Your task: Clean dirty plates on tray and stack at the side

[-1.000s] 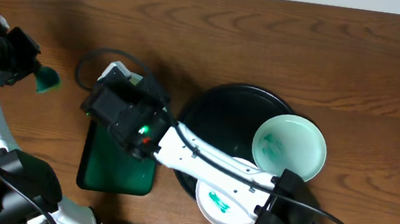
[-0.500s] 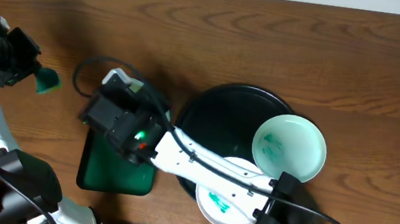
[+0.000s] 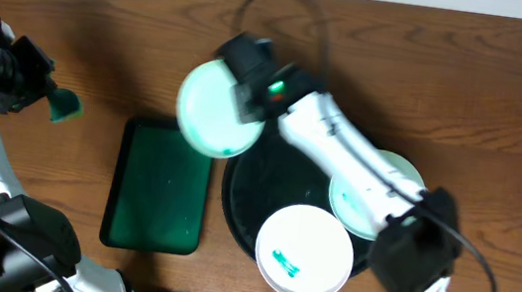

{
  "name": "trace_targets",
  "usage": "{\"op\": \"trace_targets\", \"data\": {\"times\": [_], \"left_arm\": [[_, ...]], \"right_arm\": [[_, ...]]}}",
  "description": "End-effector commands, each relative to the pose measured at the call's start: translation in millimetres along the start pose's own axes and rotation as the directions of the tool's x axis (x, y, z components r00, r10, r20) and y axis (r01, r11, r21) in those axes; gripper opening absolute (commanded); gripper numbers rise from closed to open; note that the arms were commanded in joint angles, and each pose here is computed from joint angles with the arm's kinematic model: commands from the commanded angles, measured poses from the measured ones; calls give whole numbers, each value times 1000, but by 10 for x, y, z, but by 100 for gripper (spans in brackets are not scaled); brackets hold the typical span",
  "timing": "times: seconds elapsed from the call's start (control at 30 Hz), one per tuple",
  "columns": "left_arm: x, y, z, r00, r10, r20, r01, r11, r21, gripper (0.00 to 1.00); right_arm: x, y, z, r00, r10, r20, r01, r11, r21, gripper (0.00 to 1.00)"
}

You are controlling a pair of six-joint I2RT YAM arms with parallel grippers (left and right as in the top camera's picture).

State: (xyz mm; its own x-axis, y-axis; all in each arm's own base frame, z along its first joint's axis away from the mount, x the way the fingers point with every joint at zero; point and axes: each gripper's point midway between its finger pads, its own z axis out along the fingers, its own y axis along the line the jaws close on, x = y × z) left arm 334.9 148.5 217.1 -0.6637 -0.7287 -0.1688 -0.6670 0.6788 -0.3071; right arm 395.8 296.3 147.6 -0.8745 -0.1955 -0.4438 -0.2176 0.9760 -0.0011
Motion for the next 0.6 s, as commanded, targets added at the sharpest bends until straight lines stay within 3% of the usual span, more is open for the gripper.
{"op": "trace_targets", "data": {"times": [0.0,0.23,0.57], "left_arm": [[52,-215,-23,999,51,-5,-50,998,35,7],[276,-645,71,983,179,-31,-177,982,63,7],[522,-990,135,957,286,-54,-281,955,92,7]], "right_arm": [[-107,-420,-221,976,217,-38,-218,976,-25,1],[316,-1284,-132,906,366,-214,-333,926,177,1],[1034,-1434,245,832,410,-373,-320,905,282,1]]}}
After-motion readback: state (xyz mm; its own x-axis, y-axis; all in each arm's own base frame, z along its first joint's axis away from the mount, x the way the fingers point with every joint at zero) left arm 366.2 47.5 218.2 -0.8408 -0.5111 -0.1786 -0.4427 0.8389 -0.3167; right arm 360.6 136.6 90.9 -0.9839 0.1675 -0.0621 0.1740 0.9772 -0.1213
